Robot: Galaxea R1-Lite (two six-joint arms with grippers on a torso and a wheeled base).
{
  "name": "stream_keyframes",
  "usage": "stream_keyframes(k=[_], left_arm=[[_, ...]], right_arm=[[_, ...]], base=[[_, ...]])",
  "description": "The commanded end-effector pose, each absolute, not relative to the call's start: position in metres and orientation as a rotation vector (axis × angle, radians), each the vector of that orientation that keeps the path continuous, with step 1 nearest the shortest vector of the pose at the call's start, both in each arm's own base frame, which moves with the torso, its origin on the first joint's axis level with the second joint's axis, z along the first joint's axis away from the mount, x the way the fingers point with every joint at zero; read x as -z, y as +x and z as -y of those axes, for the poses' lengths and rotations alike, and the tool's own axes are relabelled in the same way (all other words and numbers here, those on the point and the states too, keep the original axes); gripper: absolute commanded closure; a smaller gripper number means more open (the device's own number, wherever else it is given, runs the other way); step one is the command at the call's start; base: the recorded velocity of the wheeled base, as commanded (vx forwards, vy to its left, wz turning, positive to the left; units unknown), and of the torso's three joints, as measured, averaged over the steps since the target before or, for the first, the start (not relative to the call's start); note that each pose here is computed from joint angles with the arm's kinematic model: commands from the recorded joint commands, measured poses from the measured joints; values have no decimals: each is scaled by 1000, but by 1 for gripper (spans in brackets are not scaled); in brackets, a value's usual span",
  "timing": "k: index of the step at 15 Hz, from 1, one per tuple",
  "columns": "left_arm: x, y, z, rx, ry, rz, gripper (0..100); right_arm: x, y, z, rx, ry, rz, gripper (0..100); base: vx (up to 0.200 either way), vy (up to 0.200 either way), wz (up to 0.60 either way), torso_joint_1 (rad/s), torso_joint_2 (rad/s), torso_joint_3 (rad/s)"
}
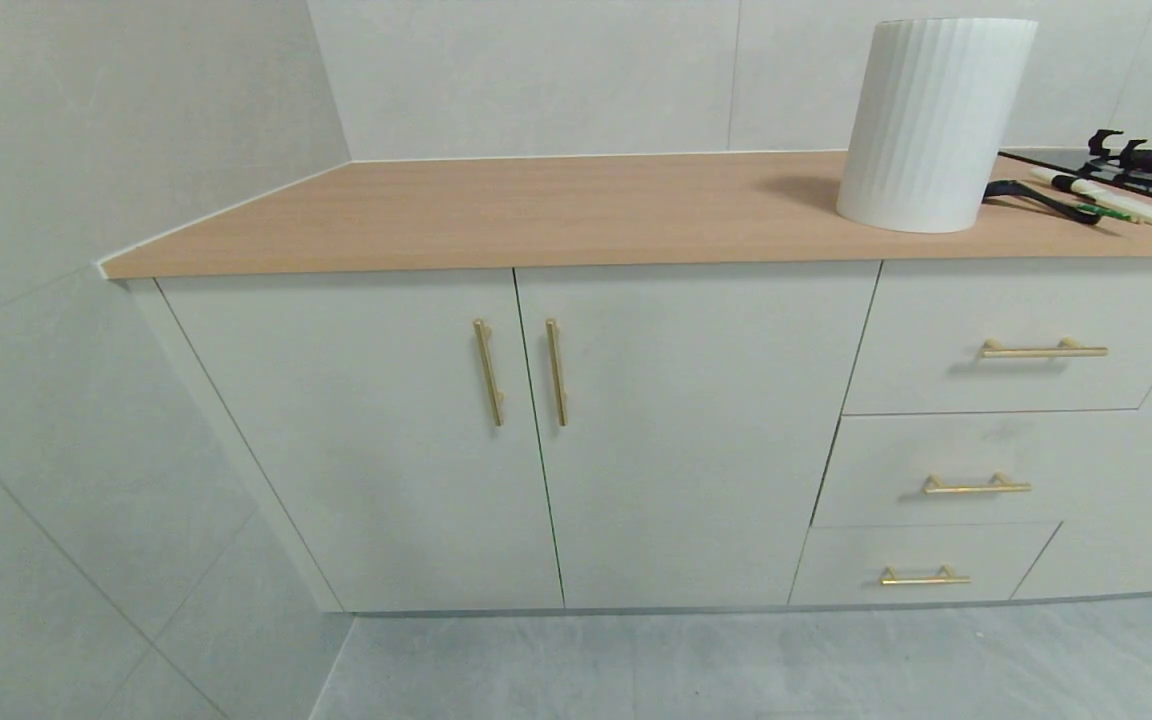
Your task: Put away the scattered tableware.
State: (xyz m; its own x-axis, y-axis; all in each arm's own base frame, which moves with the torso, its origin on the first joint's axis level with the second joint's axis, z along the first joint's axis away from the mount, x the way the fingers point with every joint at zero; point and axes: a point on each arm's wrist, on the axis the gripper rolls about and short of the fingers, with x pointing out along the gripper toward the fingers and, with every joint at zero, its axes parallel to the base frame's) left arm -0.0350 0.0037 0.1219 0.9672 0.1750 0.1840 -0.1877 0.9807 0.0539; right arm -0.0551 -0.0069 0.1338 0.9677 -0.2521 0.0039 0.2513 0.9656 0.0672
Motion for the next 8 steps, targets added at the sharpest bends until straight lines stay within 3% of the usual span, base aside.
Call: stream_keyframes(k=[1, 3, 8], left_arm=[[-105, -31, -4, -183, 78, 142, 0], [-86, -24, -3, -152, 86, 77, 0], [-78, -23, -1, -47, 58, 25, 0]], right_arm=[[-111, -46, 6, 257, 58, -24, 0], [-84, -26, 4, 187, 28, 25, 0], [-81, -23, -1, -44, -26, 53, 0]], base=[[0, 0, 0, 0, 0, 0], [0, 0, 0, 0, 0, 0], [0, 0, 0, 0, 0, 0]])
